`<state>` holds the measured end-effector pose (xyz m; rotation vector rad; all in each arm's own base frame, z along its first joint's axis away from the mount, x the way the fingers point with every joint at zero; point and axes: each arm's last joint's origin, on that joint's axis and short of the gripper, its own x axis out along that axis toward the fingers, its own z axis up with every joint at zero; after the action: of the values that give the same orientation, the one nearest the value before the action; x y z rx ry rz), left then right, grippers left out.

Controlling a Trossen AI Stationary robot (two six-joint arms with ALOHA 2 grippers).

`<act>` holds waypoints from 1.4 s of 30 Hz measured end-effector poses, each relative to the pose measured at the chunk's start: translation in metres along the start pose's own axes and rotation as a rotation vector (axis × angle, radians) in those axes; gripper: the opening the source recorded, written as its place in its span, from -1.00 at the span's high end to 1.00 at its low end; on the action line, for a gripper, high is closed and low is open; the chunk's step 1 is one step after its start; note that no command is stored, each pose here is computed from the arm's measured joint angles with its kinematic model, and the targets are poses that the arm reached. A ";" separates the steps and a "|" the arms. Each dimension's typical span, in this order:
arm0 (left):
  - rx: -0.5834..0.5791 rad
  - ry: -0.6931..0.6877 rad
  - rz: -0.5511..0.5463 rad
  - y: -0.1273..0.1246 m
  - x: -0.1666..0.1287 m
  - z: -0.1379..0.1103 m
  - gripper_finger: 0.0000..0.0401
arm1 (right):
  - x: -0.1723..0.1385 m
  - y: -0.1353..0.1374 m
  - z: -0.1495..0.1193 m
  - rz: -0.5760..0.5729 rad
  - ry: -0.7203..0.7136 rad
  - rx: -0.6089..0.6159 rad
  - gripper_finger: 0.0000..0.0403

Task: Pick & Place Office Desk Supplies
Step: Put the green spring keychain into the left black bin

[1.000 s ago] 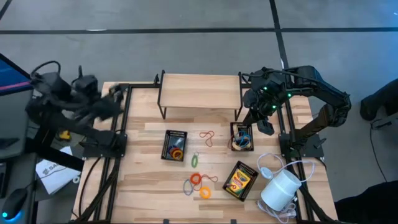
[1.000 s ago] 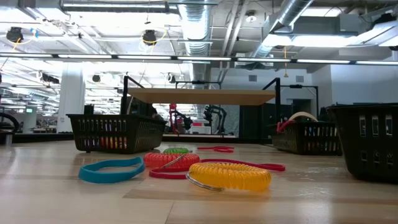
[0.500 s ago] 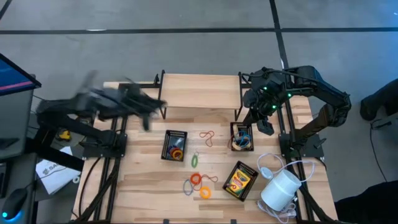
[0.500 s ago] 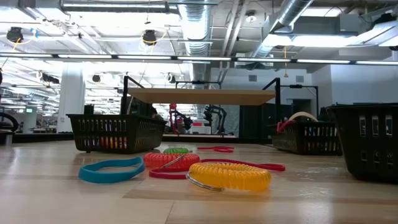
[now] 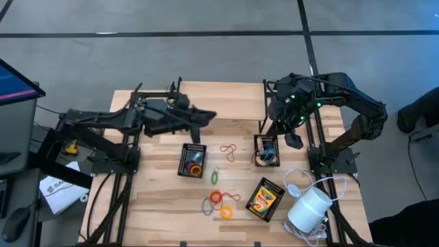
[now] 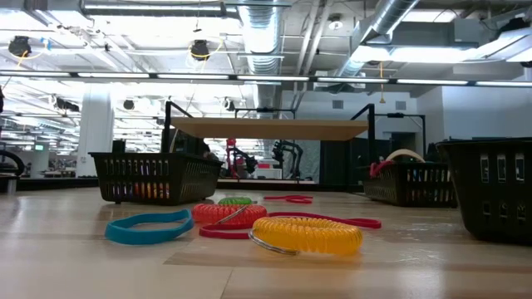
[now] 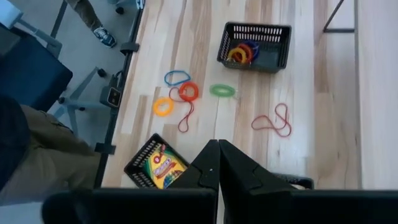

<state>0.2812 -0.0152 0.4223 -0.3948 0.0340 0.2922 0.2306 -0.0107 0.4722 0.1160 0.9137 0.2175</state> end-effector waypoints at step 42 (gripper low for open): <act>1.030 0.999 -0.135 0.061 0.093 -0.160 -0.07 | -0.009 -0.044 -0.013 -0.358 0.044 0.377 0.70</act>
<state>0.3568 0.0028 0.2436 0.5180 1.0905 -0.1039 0.2212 -0.0552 0.4631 0.2931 0.9947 -0.2877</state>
